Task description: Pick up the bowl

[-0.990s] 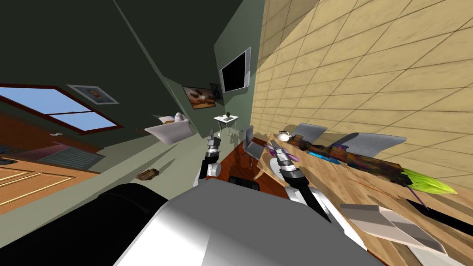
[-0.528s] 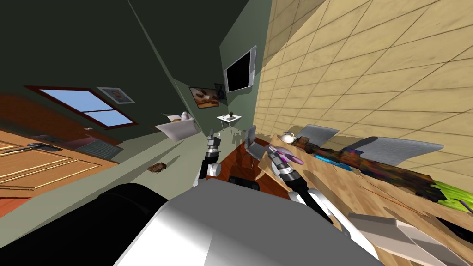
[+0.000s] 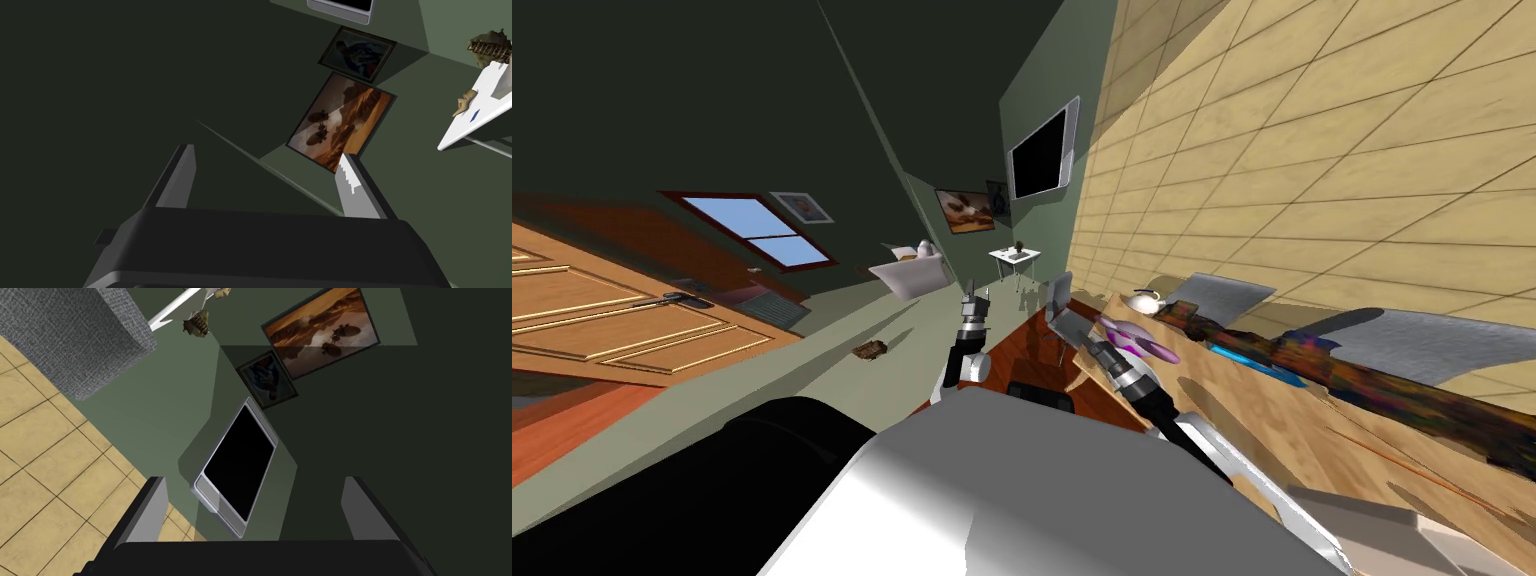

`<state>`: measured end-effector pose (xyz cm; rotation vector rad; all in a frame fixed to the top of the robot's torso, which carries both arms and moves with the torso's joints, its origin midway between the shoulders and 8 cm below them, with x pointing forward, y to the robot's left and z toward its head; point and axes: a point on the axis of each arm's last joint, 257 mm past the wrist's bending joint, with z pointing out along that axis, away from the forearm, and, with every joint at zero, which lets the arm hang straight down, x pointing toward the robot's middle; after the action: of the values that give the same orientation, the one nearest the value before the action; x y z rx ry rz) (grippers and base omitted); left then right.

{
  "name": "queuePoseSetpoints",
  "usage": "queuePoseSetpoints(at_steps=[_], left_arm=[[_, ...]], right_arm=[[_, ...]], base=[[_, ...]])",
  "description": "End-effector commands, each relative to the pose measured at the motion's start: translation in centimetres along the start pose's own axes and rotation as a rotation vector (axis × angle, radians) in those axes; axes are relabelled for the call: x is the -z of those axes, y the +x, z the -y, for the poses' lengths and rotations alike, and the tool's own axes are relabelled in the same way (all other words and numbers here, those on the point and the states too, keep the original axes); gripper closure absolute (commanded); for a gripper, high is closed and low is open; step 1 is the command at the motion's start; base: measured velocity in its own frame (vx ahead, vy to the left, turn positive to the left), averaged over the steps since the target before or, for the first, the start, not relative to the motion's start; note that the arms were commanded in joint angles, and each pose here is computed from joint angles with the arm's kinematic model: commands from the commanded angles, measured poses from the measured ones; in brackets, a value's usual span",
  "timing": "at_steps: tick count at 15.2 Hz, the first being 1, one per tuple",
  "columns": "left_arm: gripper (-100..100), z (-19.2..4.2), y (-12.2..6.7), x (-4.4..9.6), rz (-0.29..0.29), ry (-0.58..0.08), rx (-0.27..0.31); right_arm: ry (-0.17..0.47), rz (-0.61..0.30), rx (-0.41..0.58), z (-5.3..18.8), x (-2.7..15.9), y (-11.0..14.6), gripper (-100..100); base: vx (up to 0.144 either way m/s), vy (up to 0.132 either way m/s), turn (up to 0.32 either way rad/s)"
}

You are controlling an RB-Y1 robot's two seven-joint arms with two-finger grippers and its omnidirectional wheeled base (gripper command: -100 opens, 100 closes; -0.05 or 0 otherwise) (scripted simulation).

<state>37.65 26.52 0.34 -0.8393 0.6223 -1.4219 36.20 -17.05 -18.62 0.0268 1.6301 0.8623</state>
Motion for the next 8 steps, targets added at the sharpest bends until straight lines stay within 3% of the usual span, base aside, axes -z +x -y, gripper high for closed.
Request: queuePoseSetpoints(at_steps=[1, 2, 5, 7, 8], left_arm=[[0, 0.0, 0.0, 0.0, 0.000, 0.000, 0.000], [0, 0.0, 0.0, 0.0, 0.000, 0.000, 0.000], [0, 0.0, 0.0, 0.0, 0.000, 0.000, 0.000], [0, 0.0, 0.0, 0.0, 0.000, 0.000, 0.000], [0, 0.0, 0.0, 0.0, 0.000, 0.000, 0.000]], right_arm=[[0.027, -0.071, 0.056, 1.3, 0.7, 2.0, -100], [0.026, -0.084, 0.068, 1.5, 0.9, 2.1, -100], [0.069, -0.203, 0.164, 3.9, 2.6, 5.4, -100], [0.068, -0.220, 0.181, 4.2, 2.9, 5.5, -100], [0.088, -0.278, 0.228, 5.4, 4.0, 7.0, -100]], base=[[-0.017, -0.016, 0.124], [-0.017, -0.018, 0.142], [-0.022, -0.023, 0.158], [-0.018, -0.019, 0.095], [-0.013, -0.014, 0.119]])
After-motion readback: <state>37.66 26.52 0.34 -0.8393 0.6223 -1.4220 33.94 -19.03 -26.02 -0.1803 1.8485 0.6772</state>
